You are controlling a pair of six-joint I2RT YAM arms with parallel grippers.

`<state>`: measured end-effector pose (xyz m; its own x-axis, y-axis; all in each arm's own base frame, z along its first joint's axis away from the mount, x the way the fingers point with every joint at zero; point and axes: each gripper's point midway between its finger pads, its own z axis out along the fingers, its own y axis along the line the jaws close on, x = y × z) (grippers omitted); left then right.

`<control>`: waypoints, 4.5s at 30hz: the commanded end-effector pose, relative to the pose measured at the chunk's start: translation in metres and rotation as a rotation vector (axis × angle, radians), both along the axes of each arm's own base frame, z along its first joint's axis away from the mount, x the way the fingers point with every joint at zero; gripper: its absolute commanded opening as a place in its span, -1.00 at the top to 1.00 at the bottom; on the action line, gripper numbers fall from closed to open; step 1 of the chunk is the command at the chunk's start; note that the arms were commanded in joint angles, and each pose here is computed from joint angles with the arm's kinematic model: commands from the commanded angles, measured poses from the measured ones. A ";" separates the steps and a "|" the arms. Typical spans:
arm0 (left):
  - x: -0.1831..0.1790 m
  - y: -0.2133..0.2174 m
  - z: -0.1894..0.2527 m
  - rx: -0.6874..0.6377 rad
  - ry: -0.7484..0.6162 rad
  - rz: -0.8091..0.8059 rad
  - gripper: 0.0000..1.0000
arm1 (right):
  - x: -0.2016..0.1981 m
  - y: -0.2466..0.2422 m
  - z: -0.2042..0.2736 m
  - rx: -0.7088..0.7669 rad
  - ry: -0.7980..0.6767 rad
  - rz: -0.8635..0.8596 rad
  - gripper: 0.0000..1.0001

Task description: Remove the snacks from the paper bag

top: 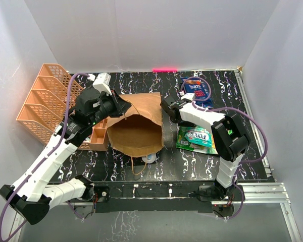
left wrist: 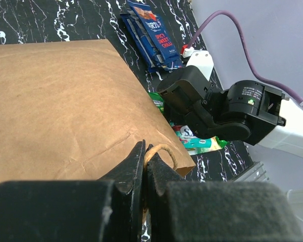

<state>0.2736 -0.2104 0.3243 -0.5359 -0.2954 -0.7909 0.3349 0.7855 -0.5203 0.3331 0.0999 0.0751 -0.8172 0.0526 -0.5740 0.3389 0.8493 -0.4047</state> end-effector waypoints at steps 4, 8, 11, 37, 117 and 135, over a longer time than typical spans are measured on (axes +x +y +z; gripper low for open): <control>-0.004 0.008 0.012 -0.007 -0.041 0.015 1.00 | 0.003 0.006 0.018 0.078 -0.092 -0.011 -0.10; -0.003 0.005 0.012 -0.012 -0.041 0.006 1.00 | 0.002 0.010 0.048 0.149 -0.152 0.031 -0.27; -0.003 0.004 0.012 -0.012 -0.039 0.002 1.00 | 0.001 0.014 0.065 0.203 -0.201 0.090 -0.46; 0.001 -0.006 0.014 -0.033 -0.031 -0.026 1.00 | -0.219 0.251 0.219 0.518 -0.680 2.015 -0.69; -0.051 -0.034 0.034 -0.108 -0.096 -0.360 1.00 | 0.150 0.250 0.012 -0.647 -0.413 1.380 0.45; -0.017 -0.018 0.025 -0.053 -0.083 -0.166 1.00 | 0.034 0.270 0.046 -0.188 -0.461 1.481 0.77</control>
<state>0.2478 -0.2345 0.3345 -0.5562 -0.2125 -0.8034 0.5200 0.6651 -0.5359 0.4012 0.3526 0.0893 0.1704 -0.8359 -0.5218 -0.5339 0.3667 -0.7619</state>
